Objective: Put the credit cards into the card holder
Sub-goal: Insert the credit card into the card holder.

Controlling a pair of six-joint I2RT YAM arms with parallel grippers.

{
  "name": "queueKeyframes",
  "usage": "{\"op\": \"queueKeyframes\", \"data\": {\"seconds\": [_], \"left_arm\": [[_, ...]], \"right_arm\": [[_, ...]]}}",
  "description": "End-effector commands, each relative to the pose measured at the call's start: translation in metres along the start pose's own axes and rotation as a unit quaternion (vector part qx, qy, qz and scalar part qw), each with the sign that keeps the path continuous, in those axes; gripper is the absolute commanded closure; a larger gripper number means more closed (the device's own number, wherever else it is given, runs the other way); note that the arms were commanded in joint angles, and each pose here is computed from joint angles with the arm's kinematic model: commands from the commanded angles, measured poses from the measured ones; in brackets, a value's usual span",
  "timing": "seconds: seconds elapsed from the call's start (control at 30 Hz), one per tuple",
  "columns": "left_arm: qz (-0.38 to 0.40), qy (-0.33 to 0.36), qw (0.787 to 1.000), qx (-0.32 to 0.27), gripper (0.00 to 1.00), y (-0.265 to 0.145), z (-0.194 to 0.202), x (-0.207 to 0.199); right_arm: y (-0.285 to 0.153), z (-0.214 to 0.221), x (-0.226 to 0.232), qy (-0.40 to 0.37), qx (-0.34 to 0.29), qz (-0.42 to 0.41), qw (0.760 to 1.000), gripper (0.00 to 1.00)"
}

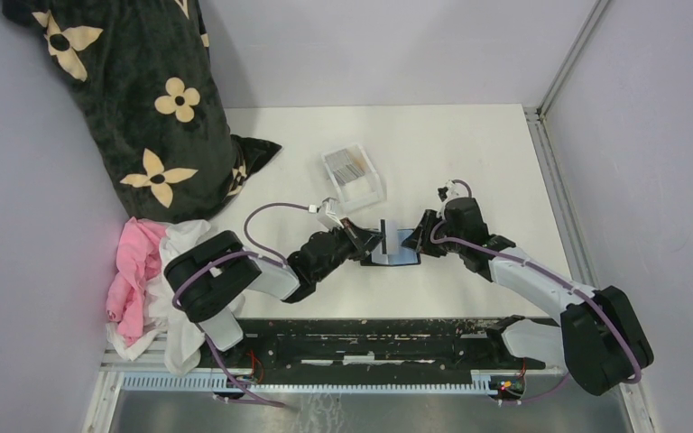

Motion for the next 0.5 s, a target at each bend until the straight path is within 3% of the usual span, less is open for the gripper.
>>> {"op": "queueKeyframes", "data": {"seconds": [0.0,0.17,0.47], "left_arm": [[-0.047,0.001,0.999,-0.027,0.97,0.018,0.002,0.004],[-0.080,0.011,0.996,-0.023,0.97,0.024,0.010,0.011],[-0.107,0.023,0.994,-0.014,0.97,0.022,0.016,0.023]], "right_arm": [[0.002,-0.020,-0.001,-0.032,-0.040,0.042,0.998,0.72],[0.010,-0.023,-0.009,-0.041,-0.034,0.078,0.996,0.86],[0.026,-0.023,-0.027,-0.046,-0.024,0.124,0.991,0.93]]}}
Point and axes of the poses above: each gripper's point midway between its finger pads, its own y axis out along the fingers, its own x axis along the line the jaws close on, z = x × y, the point moved 6 cm from there along -y, back along the fingers, and after that the axes turned 10 degrees about y, right-handed, at the moved point
